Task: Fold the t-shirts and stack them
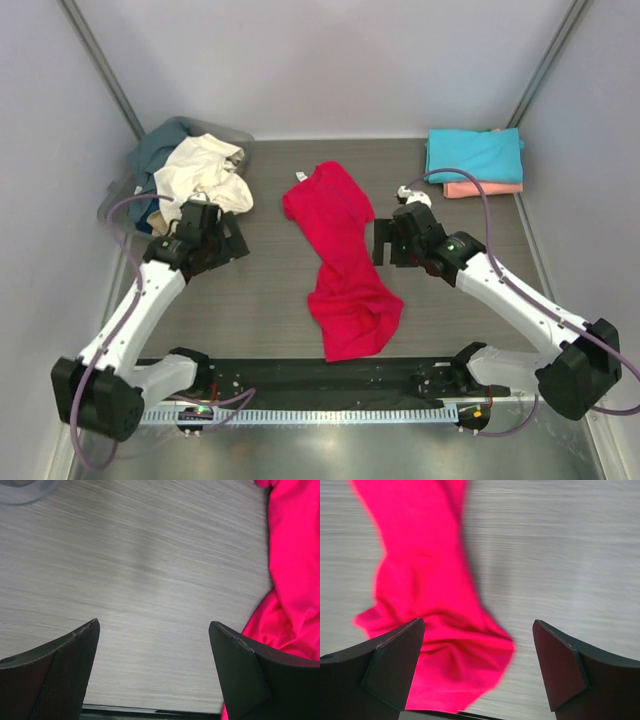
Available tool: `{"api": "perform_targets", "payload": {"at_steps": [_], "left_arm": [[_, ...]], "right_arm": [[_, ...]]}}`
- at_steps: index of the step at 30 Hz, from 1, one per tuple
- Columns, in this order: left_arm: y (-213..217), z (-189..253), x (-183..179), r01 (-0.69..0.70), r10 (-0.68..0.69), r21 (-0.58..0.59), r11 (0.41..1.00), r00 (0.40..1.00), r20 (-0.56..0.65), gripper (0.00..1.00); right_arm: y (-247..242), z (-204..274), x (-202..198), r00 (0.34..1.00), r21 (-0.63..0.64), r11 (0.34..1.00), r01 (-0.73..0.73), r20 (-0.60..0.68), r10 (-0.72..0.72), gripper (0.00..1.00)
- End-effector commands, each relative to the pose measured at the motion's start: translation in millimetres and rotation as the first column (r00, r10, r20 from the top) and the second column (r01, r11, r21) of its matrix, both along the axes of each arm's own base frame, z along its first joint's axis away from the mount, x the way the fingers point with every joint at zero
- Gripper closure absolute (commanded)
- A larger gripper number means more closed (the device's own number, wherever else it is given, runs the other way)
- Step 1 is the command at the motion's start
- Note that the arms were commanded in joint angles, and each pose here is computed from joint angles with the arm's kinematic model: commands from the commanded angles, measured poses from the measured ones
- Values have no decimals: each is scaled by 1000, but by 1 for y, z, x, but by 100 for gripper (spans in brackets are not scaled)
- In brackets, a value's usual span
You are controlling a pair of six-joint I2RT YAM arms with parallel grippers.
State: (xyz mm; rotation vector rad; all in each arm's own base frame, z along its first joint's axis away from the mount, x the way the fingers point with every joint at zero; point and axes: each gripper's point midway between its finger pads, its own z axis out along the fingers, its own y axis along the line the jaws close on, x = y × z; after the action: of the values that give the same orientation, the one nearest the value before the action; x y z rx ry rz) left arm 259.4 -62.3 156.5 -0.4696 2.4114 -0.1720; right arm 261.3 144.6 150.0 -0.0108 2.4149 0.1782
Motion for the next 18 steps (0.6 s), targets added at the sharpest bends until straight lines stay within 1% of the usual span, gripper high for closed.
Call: {"api": "perform_targets", "payload": {"at_steps": [1,3,4,5,7,8,10,11,12,13,14,15,18], "left_arm": [[-15,15,49,-61,63,-30,998,994,90,10],[-30,11,70,-56,62,-65,996,993,98,11],[-37,-8,80,-56,58,-54,997,997,42,11],[-45,-2,96,-49,54,-76,996,996,66,11],[-57,-10,114,-43,47,-87,995,998,50,12],[-65,-19,132,-40,45,-90,995,998,46,15],[-76,-26,148,-34,40,-104,994,998,50,19],[-84,-34,165,-32,38,-110,993,998,52,22],[-90,-39,171,-24,29,-114,993,998,49,26],[-95,-45,178,-21,26,-116,993,999,40,28],[-98,-65,183,-21,21,-103,994,1000,3,31],[-104,-65,193,-17,17,-109,994,1000,7,32],[-112,-90,202,-25,20,-116,993,999,-37,38]], "right_arm": [[61,17,9,986,172,971,-167,52,161,5],[70,5,5,981,152,970,-192,28,190,5],[72,-4,5,980,142,970,-196,4,197,5],[75,-7,5,979,146,968,-202,5,203,5],[77,-14,3,977,147,966,-212,-9,215,5],[79,-14,3,975,150,964,-218,-3,221,5],[78,-14,2,973,148,963,-227,1,230,4],[78,-13,2,972,149,961,-232,4,234,5],[79,-12,1,970,147,960,-240,7,241,5],[79,-10,1,969,152,957,-246,12,247,5],[82,-8,-1,965,165,951,-260,11,262,4],[84,-6,-3,962,174,947,-271,15,272,5],[83,-4,-6,957,178,940,-290,20,291,5]]}}
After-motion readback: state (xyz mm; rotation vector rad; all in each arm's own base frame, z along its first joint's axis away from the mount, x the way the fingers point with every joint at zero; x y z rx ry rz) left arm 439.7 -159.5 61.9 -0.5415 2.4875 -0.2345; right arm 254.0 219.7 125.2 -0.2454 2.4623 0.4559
